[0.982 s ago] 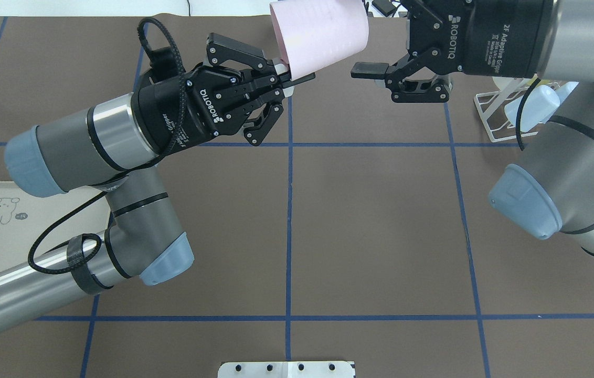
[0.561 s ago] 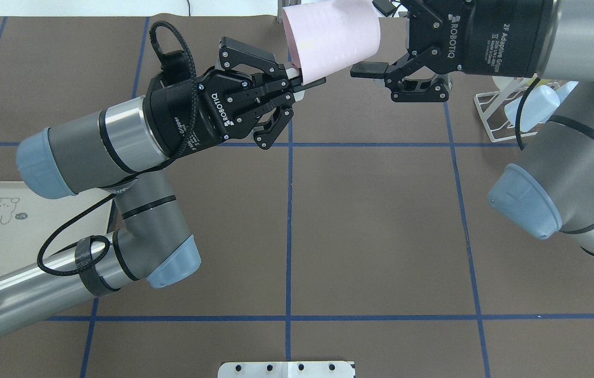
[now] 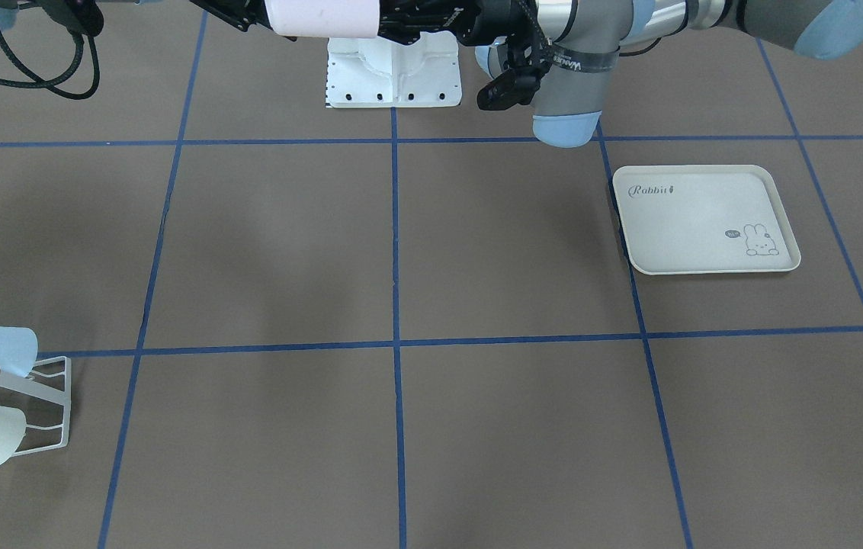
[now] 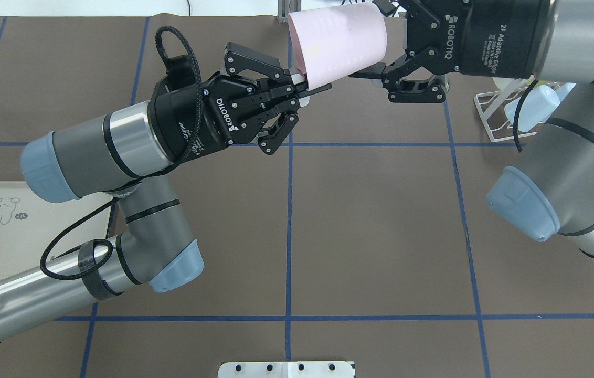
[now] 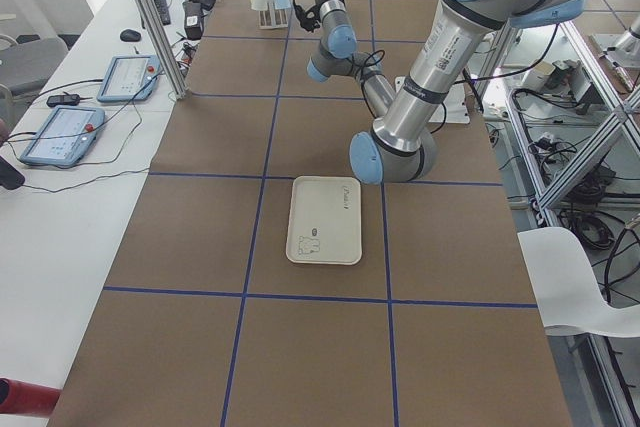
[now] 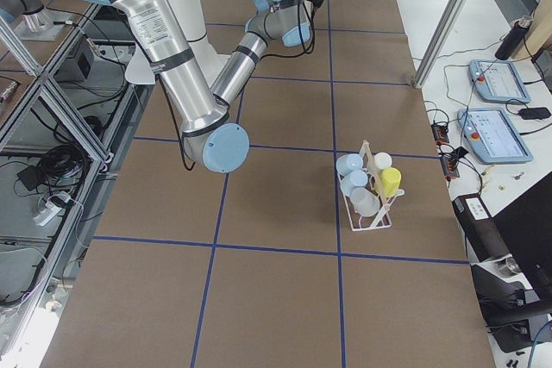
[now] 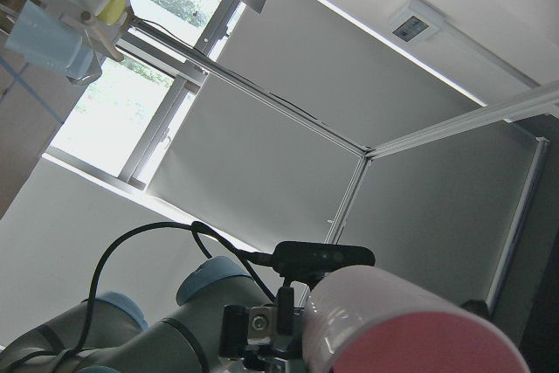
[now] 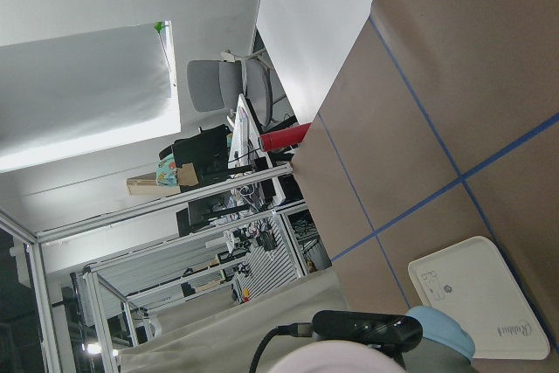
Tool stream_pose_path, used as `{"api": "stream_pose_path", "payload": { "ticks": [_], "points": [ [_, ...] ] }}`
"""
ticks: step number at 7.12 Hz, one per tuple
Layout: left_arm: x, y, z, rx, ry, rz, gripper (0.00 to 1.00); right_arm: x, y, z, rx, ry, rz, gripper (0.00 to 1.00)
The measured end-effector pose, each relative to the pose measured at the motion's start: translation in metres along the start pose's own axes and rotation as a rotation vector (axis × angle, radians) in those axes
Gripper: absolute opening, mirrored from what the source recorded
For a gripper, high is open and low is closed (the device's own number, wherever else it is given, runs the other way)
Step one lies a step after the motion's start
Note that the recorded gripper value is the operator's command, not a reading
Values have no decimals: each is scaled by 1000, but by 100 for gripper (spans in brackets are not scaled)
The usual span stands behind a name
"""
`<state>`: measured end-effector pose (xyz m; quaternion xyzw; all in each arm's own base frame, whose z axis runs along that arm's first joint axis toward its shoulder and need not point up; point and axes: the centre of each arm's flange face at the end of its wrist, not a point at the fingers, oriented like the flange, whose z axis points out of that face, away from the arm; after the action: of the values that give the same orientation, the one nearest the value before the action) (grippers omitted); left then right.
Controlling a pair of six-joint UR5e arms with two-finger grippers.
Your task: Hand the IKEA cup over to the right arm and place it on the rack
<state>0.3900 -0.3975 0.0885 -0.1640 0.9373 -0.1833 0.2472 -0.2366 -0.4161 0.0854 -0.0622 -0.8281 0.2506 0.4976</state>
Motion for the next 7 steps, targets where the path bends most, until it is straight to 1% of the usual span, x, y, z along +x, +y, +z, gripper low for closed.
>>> {"api": "stream_pose_path", "payload": {
  "ticks": [1, 2, 3, 4, 5, 6, 7],
  "points": [
    [0, 0, 0, -1, 1, 0, 0, 0, 0, 0, -1, 0, 5, 59],
    [0, 1, 0, -1, 1, 0, 0, 0, 1, 0, -2, -2, 17, 11],
    [1, 1, 0, -2, 3, 0, 0, -1, 2, -1, -3, -4, 33, 0],
    [1, 1, 0, -3, 3, 1, 15, -1, 3, -2, -2, -8, 42, 0],
    [1, 2, 0, -3, 3, 1, 60, -2, 4, -3, -3, -11, 44, 0],
    [2, 2, 0, -4, 3, 1, 77, -3, 5, -3, -3, -14, 44, 0],
    [2, 2, -1, -5, 3, 2, 78, -4, 5, -3, -3, -16, 45, 0]
  ]
}}
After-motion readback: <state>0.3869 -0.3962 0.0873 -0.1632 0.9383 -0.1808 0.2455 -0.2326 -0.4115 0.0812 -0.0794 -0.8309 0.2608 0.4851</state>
